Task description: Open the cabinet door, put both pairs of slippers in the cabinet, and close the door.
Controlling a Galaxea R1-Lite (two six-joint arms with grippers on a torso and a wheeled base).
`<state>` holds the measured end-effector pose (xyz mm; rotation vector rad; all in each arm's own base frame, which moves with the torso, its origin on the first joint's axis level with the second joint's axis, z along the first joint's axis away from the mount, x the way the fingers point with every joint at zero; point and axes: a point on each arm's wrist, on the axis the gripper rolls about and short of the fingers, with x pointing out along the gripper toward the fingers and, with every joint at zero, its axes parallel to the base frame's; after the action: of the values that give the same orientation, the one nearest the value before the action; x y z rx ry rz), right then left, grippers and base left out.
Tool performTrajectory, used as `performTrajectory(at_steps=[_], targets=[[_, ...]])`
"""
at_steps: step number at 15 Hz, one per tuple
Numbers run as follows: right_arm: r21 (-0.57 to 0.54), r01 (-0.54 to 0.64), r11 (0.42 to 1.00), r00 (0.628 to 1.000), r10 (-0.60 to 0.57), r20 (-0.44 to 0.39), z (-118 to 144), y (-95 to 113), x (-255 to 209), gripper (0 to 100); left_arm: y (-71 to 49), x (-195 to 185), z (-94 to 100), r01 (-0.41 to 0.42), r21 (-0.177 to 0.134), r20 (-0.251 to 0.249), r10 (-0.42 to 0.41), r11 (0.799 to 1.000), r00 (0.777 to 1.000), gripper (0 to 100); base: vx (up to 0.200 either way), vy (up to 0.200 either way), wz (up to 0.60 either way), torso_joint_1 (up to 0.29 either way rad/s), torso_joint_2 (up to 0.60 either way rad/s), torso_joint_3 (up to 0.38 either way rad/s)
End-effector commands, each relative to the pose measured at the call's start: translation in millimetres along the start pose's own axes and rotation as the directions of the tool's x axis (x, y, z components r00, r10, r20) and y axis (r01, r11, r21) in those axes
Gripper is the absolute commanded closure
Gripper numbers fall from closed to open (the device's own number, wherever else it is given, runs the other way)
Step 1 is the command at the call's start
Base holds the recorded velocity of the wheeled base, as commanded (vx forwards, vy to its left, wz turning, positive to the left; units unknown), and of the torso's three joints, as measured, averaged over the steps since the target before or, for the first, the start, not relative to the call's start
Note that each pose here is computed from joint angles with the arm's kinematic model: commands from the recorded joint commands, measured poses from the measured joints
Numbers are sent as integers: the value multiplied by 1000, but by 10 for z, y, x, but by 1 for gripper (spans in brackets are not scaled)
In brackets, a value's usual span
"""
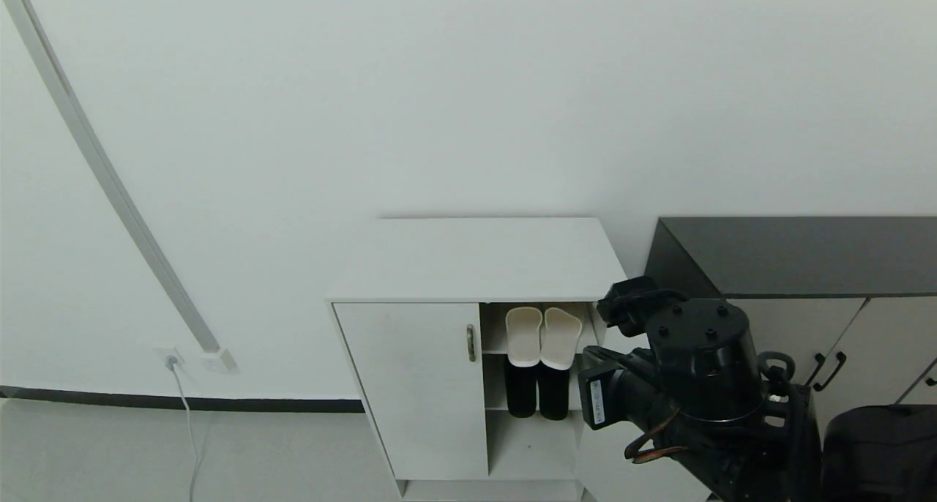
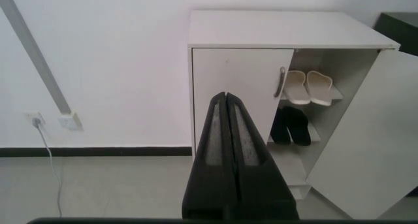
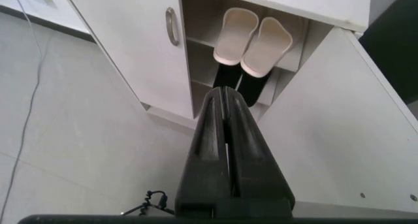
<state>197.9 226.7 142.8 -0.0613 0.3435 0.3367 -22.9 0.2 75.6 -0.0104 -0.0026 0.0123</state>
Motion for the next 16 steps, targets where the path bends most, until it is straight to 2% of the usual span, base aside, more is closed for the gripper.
performTrajectory(at_steps=[1,2,8,16], targets=[[-3,3,1000,1000,-3,-7,-20,0,18,100,0,1,1,-1,0,-1,1,1000,1000,100,0,0,0,0,0,0],[-3,3,1000,1000,-3,-7,-18,-2,14,100,0,1,1,-1,0,-1,1,1000,1000,100,0,0,0,0,0,0],[-2,12,1000,1000,-12,-8,-18,-21,28,100,0,1,1,-1,0,-1,1,1000,1000,100,0,0,-600,6,-2,-1],[8,34,999,999,-34,-3,-25,-79,92,100,0,1,1,0,0,-1,0,1000,1000,100,0,0,0,0,0,0]])
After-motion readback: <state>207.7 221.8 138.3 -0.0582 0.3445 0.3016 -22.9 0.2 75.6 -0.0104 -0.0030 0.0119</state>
